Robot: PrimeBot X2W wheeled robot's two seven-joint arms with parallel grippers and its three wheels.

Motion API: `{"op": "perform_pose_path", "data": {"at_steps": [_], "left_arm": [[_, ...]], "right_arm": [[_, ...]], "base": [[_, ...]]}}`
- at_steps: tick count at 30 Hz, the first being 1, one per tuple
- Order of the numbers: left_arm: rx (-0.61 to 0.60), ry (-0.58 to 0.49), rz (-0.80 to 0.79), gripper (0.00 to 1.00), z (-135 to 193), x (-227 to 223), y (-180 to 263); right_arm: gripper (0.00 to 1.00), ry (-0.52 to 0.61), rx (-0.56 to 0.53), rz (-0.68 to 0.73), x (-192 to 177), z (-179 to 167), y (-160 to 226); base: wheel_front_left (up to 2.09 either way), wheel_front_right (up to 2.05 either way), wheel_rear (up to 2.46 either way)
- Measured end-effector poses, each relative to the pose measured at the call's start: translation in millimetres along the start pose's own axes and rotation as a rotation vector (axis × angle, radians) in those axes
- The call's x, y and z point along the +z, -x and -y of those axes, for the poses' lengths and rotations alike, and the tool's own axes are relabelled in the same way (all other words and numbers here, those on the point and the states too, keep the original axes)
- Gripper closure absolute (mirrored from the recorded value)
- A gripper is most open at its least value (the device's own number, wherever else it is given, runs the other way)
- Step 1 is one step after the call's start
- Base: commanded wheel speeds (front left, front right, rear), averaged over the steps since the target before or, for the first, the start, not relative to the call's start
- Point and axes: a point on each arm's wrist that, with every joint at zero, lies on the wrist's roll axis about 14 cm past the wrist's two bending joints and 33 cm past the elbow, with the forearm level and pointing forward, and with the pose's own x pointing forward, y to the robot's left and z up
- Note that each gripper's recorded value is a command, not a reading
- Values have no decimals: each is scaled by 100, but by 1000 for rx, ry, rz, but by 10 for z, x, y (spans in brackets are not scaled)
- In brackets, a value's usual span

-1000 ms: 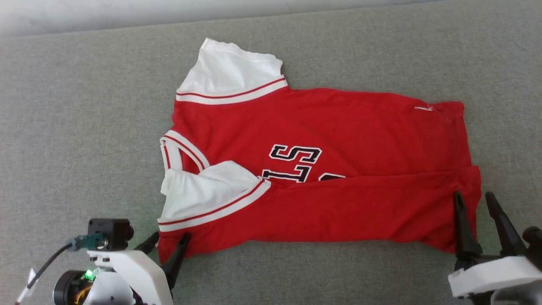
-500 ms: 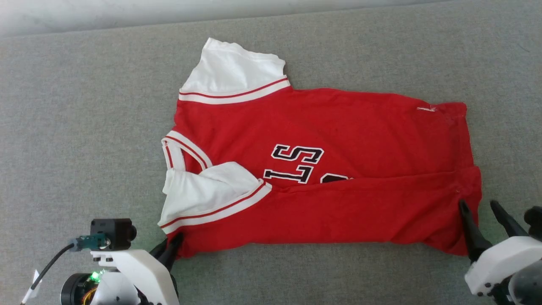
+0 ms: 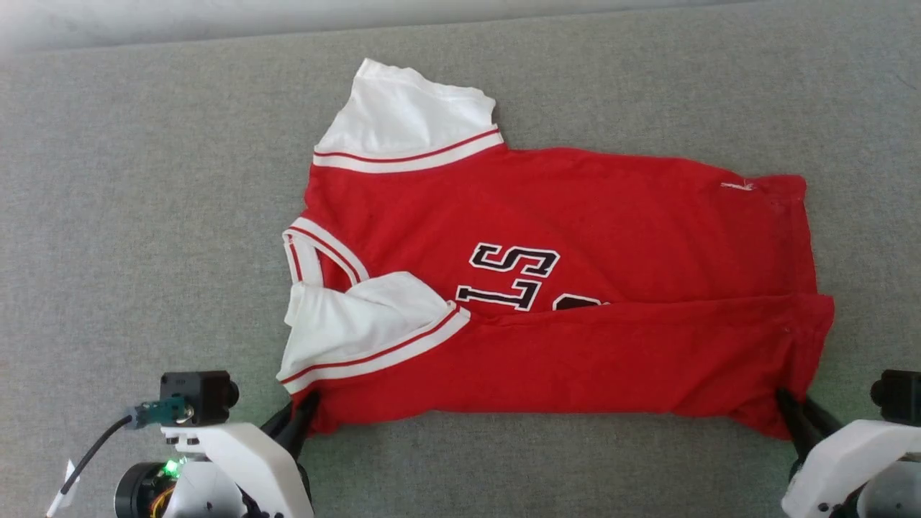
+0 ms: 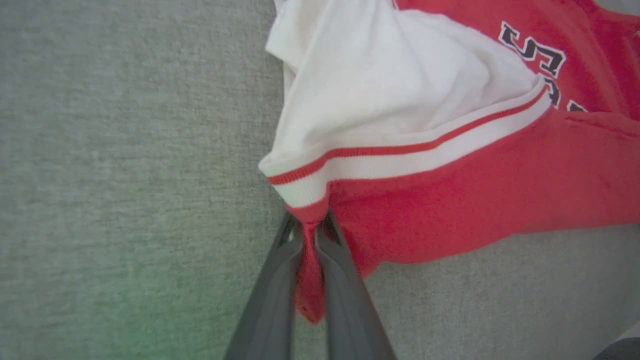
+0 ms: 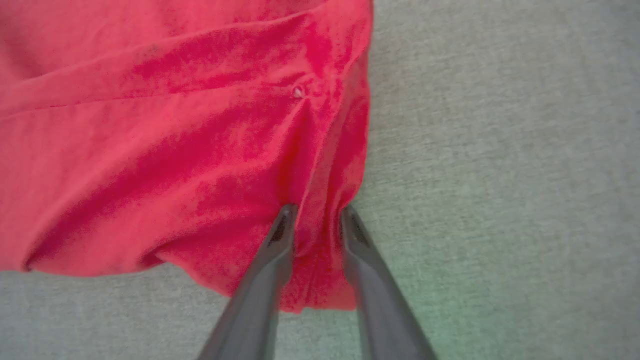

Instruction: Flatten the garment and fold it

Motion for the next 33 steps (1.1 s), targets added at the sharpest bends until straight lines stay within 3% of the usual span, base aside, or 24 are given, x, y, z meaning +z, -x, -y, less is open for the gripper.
{"op": "perform_pose_path", "data": {"at_steps": [14,23,28,29,30,31,32,33], "left_arm": [[-20,81,-26,100,43,-138,267],[22,213,-108,100,10,-540,541],[38,238,-88,100,-20,-583,559],[36,242,-73,100,-19,-565,549],[36,242,-73,80,-19,-565,549],[36,244,-45,50,-24,-519,528],[40,244,-18,0,-39,-468,519],[44,244,15,0,-58,-400,509]], "right_arm": [[100,-12,-37,76,262,176,226],[100,-35,-81,-59,-66,334,351],[100,-25,-69,-58,-57,275,331],[91,-24,-63,-52,-45,253,325],[73,-24,-63,-52,-45,253,325],[54,-22,-51,-33,-12,212,315],[0,-20,-45,-23,8,191,310],[0,-19,-38,-11,33,170,306]], "base": [[0,0,0],[0,0,0],[0,0,0],[0,0,0],[0,0,0],[0,0,0],[0,0,0],[0,0,0]]}}
